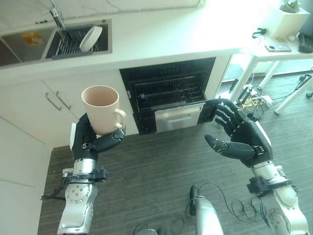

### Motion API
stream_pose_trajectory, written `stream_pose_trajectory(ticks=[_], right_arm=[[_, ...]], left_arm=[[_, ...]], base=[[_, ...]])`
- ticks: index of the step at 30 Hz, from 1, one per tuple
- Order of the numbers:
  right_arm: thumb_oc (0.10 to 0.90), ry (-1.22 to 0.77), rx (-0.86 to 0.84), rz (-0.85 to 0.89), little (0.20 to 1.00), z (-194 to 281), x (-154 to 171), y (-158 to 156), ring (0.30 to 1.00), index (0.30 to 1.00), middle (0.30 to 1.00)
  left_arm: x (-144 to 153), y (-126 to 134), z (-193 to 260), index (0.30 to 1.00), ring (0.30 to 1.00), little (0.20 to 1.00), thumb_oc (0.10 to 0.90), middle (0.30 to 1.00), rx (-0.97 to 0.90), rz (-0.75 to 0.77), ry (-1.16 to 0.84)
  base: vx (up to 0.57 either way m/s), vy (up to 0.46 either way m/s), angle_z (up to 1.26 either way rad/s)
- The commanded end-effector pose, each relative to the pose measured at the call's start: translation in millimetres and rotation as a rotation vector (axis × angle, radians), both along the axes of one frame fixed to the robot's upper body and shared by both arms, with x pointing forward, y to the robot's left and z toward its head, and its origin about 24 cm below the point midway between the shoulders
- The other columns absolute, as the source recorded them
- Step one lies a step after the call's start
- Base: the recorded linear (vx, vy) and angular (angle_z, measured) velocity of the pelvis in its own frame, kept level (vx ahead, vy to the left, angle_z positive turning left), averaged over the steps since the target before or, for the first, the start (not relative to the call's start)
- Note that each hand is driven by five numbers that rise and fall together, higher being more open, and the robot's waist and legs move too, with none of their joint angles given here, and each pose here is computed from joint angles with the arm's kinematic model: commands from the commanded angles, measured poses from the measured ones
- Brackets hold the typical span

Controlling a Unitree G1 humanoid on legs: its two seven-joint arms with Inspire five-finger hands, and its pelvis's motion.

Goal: Place the dishes in the dishwasher.

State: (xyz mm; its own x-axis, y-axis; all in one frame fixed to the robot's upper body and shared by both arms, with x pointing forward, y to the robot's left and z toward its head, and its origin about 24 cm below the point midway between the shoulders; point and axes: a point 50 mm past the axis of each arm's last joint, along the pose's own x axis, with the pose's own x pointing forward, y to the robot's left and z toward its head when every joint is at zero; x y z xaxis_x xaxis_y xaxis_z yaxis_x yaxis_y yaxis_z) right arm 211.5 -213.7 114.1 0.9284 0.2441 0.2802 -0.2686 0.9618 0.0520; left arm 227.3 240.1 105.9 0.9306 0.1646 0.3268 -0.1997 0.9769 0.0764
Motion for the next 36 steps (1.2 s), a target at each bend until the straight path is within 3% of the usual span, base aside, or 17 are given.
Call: stream_pose_trajectory(ticks=[1,16,36], right_arm=[[0.8,-0.254,0.042,0.033,0.9,48.4,1.6,3.9,0.9,0.9,0.9],[0.8,-0.223,0.022,0.014,0.9,42.8,1.2,-4.1,0.9,0.9,0.9],[0.8,-0.219,0.013,-0.006,0.9,40.2,1.5,-1.1,0.9,0.9,0.9]], left_arm=[[-13.4,-3.1,66.7,0.3,0.3,0.3,0.4,0.3,0.112,-0.028,-0.333],[-16.8,-6.4,56.8,0.3,0.3,0.3,0.4,0.3,0.071,-0.065,-0.325],[-10.7,-8.2,59.4,0.3,0.3,0.3,0.4,0.3,0.066,-0.072,-0.35]], base=[[0.34,-0.306,0.47],[0.23,-0.245,-0.16],[0.1,0.164,0.24]])
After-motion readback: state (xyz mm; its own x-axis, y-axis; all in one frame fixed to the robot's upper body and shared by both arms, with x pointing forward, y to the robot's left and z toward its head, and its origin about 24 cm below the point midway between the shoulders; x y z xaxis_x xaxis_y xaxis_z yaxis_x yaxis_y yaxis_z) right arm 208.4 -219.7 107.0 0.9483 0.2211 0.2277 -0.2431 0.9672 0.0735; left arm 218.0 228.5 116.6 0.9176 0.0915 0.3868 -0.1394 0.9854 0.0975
